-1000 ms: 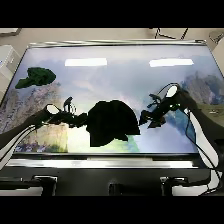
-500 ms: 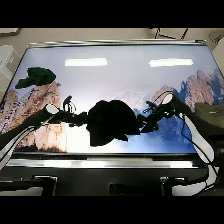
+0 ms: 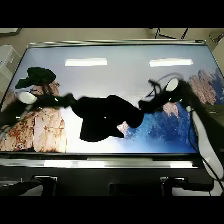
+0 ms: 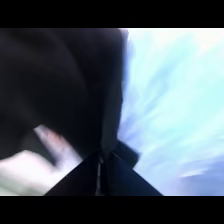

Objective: Fold the clothes and pants, and hang the long-sleeved shirts on hangers.

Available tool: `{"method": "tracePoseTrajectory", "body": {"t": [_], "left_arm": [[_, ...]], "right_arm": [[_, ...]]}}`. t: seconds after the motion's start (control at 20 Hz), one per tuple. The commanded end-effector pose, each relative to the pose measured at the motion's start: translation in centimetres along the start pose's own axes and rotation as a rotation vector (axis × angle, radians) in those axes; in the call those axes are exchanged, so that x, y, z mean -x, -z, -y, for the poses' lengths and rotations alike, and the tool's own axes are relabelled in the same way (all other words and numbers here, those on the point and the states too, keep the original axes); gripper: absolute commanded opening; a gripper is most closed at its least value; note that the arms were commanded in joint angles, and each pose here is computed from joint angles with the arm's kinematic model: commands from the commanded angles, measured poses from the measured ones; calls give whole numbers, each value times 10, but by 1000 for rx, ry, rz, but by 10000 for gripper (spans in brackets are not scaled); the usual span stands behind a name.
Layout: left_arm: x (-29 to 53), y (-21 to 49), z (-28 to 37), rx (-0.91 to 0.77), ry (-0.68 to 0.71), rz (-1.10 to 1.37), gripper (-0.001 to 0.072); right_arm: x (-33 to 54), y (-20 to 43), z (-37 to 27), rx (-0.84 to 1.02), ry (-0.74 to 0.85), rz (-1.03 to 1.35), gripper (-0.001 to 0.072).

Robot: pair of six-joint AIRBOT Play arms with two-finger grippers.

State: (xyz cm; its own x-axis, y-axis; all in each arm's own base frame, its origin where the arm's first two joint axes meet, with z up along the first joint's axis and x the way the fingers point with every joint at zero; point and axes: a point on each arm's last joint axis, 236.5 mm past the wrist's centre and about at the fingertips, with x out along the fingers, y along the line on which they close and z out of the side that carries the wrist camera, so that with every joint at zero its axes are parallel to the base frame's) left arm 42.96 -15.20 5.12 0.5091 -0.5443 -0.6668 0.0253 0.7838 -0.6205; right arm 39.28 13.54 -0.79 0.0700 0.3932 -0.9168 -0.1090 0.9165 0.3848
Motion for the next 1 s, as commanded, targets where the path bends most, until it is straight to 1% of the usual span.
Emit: {"method": "tracePoseTrajectory", "body": {"t": [0.0,0.1,0.2,0.3,0.4,0.6,0.75,0.85,0.95], "left_arm": [[153,-115,76,-218,45,428,22],[280,-148,150,-357,100,733,22],[391,-141,209,-468,143,999,22],[469,-115,247,-538,182,1197,22],[522,-87,269,-565,231,1342,22],[573,-54,288,-575,307,1483,22],[581,-53,290,-570,321,1511,22],[565,-64,285,-567,302,1463,22],[519,-87,267,-579,204,1328,22]], "right_arm": [[195,-87,11,201,383,526,43],[329,-96,-16,256,491,862,43],[433,-69,-50,291,515,1136,43],[498,-31,-77,314,496,1337,43],[543,2,-96,312,453,1496,43],[605,50,-124,355,415,1727,43],[625,66,-134,375,405,1813,43],[615,61,-129,364,411,1769,43],[574,38,-110,324,431,1595,43]]}}
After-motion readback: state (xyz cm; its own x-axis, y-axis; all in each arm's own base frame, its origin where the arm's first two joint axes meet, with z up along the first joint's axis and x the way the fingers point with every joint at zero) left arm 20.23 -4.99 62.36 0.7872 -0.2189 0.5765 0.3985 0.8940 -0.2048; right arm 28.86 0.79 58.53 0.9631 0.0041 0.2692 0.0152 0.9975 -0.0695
